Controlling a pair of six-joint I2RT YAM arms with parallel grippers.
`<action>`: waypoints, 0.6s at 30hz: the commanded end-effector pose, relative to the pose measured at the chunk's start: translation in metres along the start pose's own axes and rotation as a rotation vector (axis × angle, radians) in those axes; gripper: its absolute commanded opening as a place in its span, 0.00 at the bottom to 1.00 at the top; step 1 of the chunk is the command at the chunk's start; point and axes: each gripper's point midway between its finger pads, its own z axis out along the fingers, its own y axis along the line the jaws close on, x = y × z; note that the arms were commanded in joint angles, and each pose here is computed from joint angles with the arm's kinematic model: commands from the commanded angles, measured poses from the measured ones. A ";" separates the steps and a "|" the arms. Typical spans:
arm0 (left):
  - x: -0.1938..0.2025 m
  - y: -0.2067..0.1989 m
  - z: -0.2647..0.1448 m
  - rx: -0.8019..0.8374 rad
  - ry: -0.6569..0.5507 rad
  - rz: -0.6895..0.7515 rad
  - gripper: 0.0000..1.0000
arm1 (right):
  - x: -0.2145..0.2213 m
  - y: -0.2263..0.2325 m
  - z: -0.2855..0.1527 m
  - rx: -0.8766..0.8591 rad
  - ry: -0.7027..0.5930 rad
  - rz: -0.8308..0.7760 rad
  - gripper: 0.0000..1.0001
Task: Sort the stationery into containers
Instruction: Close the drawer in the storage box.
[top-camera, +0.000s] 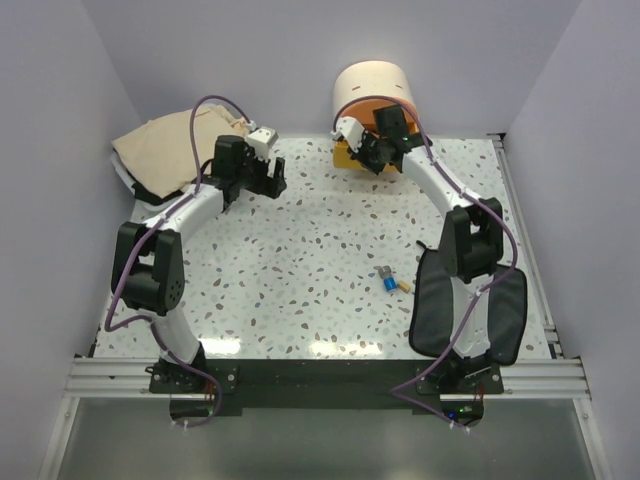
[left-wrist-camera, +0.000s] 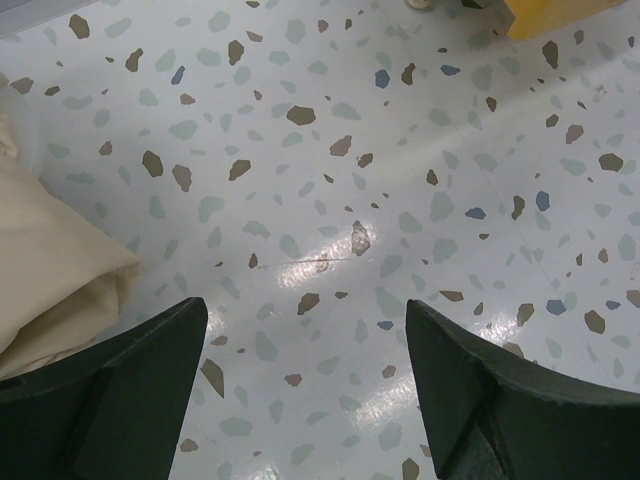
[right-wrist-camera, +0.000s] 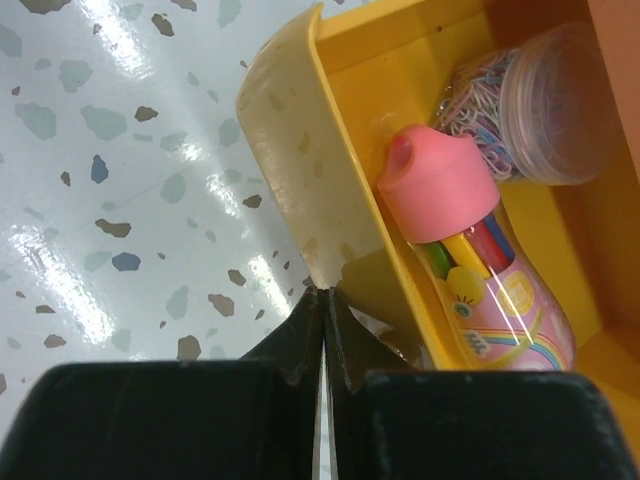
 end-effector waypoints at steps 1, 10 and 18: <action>-0.029 0.001 -0.003 -0.010 -0.074 0.050 0.85 | 0.015 -0.096 -0.084 0.327 0.016 -0.006 0.00; -0.024 -0.006 0.003 0.024 -0.065 0.022 0.85 | 0.030 -0.067 -0.111 0.241 0.021 0.048 0.00; -0.022 -0.010 0.002 0.029 -0.063 0.023 0.85 | 0.037 -0.057 -0.115 0.166 0.021 0.063 0.00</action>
